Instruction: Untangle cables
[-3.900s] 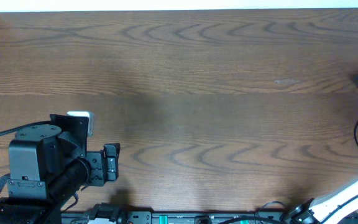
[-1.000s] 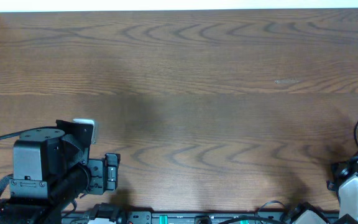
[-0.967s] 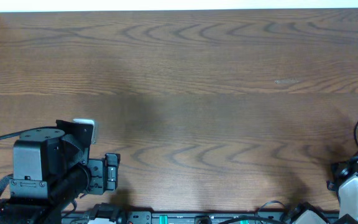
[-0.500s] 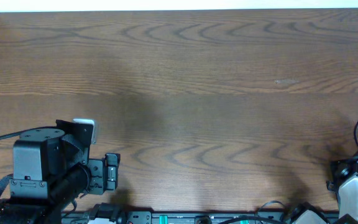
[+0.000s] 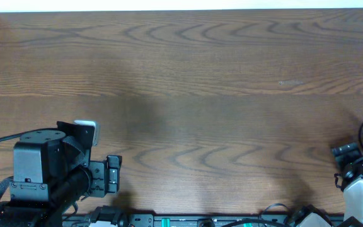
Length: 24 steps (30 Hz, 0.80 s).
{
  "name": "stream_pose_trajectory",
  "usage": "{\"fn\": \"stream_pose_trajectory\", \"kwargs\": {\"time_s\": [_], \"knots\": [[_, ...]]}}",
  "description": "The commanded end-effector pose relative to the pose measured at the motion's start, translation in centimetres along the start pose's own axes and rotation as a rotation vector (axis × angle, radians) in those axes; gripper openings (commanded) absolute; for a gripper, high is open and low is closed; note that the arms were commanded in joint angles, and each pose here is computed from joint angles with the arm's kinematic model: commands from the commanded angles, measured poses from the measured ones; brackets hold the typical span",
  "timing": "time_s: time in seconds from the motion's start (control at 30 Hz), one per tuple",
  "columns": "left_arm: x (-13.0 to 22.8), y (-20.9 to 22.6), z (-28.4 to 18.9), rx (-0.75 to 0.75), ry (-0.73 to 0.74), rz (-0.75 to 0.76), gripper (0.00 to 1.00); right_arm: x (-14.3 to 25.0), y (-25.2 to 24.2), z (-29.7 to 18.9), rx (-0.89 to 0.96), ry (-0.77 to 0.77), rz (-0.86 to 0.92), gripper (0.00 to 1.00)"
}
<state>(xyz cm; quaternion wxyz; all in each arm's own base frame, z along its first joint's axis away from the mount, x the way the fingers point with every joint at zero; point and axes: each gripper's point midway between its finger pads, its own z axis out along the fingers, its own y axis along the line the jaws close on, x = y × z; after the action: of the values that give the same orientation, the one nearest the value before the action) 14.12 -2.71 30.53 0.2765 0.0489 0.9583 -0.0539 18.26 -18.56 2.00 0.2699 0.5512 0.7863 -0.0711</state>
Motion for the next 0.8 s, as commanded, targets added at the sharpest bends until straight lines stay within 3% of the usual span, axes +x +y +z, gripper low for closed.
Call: {"fn": "stream_pose_trajectory", "kwargs": {"time_s": [0.0, 0.2, 0.43, 0.6, 0.77], "knots": [[0.0, -0.1, 0.0, 0.008, -0.001, 0.005, 0.88, 0.7, 3.4, -0.3, -0.198, 0.036, -0.212, 0.99], [0.0, -0.1, 0.0, 0.007, 0.0, 0.005, 0.88, 1.2, -2.6, -0.2, 0.133, 0.03, 0.087, 0.99], [-0.1, -0.1, 0.0, 0.008, -0.004, 0.005, 0.88, 1.1, -2.6, -0.2, 0.132, 0.028, 0.058, 0.96], [0.0, -0.1, 0.1, 0.008, 0.001, 0.005, 0.88, -0.5, 1.1, -0.1, -0.056, -0.007, -0.086, 0.99], [0.3, -0.1, 0.7, 0.007, 0.022, 0.003, 0.88, -2.5, 0.5, -0.7, 0.006, -0.061, -0.094, 0.99]]}}
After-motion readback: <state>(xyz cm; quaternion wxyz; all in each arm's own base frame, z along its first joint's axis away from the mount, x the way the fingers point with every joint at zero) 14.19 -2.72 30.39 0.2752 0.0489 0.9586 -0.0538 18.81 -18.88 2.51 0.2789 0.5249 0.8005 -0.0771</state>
